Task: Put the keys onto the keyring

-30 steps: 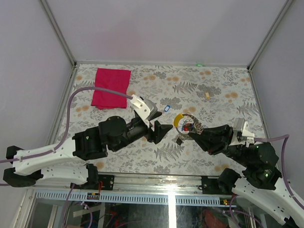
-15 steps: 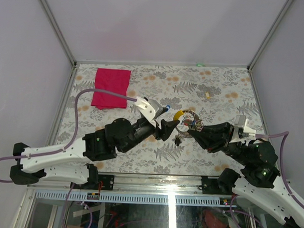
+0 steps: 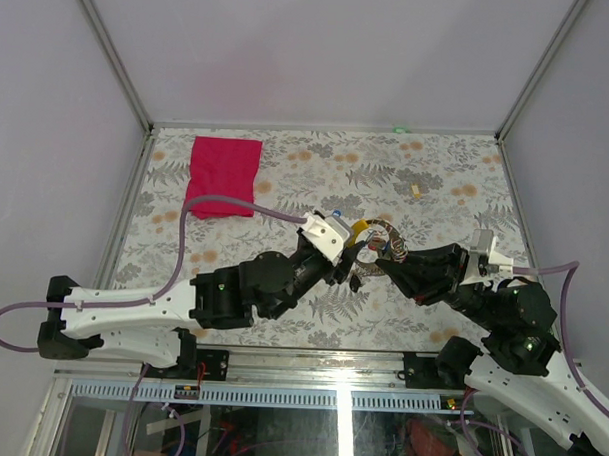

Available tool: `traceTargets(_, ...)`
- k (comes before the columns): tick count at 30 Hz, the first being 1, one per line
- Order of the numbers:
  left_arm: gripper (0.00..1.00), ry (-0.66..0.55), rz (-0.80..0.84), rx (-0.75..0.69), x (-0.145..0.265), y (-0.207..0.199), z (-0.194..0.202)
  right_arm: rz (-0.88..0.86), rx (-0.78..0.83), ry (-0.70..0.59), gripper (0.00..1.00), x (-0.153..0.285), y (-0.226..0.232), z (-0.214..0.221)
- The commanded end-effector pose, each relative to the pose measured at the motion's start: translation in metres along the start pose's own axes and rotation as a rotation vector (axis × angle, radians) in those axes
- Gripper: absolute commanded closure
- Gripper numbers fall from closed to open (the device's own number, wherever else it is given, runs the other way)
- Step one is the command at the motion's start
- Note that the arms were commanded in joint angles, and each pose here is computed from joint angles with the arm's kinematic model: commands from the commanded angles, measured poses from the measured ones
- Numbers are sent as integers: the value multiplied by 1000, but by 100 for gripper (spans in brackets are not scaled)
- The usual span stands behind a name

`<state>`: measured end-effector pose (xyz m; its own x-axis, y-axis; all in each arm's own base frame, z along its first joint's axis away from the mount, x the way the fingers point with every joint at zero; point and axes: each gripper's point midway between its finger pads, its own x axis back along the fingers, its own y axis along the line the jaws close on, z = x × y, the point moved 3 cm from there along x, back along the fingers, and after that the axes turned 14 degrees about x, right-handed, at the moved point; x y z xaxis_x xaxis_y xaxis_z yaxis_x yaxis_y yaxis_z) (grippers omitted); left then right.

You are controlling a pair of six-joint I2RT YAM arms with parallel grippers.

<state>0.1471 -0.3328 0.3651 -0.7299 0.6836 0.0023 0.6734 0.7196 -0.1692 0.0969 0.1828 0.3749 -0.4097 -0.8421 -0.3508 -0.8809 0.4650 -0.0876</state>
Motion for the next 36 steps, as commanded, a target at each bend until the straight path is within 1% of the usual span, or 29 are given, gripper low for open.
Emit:
traceTargets(1,49,-140,-48,61,3,2,-43,18,12,-95,100,-2,-3,-24)
traceTargets(10,49,-161,-3,64,4,-8,-52,7,-5,-87,100,-3,-1,-19)
traceTargets(17,49,-168,-14,50,1,-10,-56,-9,-14,-81,100,-2,2,-16)
traceTargets(19,51,-161,-17,39,0,-11,-54,-7,-18,-82,100,-2,2,-14)
traceTargets(24,61,-145,-21,24,-3,-12,-48,-7,-20,-87,100,-1,2,-15)
traceTargets(26,63,-140,-23,19,-3,-12,-46,-6,-20,-89,100,-2,2,-16)
traceTargets(27,63,-135,-23,16,-3,-12,-44,-3,-18,-92,100,-1,1,-17)
traceTargets(30,57,-128,-20,17,-2,-12,-41,10,-16,-104,100,-1,0,-20)
traceTargets(36,56,-123,-15,22,0,-10,-38,17,-14,-111,100,0,-1,-23)
